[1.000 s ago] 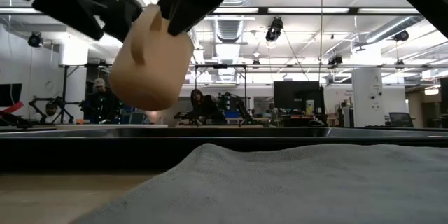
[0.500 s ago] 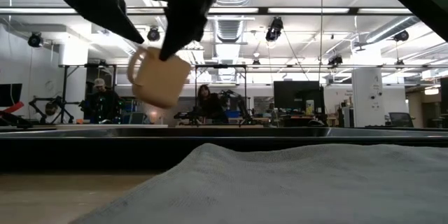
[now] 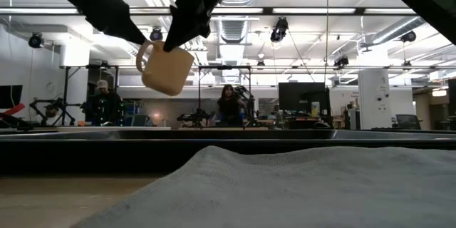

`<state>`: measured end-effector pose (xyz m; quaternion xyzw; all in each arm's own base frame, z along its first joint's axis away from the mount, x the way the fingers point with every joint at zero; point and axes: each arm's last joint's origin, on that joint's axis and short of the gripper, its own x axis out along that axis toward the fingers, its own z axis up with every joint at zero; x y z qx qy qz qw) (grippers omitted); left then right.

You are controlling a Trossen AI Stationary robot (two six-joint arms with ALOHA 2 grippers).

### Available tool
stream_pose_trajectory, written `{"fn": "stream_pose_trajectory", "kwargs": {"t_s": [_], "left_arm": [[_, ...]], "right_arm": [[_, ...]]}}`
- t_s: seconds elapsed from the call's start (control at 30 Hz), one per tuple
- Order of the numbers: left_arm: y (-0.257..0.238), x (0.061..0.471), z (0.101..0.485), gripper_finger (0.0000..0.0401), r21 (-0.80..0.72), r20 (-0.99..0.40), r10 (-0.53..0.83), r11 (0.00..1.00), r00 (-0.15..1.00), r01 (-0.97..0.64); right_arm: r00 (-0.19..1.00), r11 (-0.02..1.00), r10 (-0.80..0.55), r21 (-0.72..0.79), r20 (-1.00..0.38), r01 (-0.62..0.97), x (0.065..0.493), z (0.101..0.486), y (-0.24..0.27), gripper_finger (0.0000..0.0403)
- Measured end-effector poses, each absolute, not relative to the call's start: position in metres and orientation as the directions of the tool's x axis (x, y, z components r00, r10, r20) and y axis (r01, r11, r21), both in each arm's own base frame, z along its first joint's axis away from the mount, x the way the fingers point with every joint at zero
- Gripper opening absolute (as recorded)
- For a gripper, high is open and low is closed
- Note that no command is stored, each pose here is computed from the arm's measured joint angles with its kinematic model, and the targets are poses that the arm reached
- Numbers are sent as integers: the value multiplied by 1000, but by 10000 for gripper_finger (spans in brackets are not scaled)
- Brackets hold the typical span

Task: Set up tray
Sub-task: Put the orange plastic mug on the serving tray

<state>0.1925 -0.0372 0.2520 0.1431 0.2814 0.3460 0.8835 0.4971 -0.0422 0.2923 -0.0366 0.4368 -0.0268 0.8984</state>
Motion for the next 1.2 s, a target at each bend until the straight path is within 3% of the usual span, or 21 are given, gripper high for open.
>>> {"fn": "stream_pose_trajectory", "kwargs": {"t_s": [0.6, 1.2], "left_arm": [[-38, 187, 251, 283, 485, -387, 701, 707, 599, -515], [-42, 195, 243, 283, 470, -361, 733, 677, 577, -566]], "right_arm": [[593, 992, -123, -119, -796, 47, 492, 291, -69, 8], [682, 995, -100, -74, -725, 67, 503, 297, -59, 8]]}}
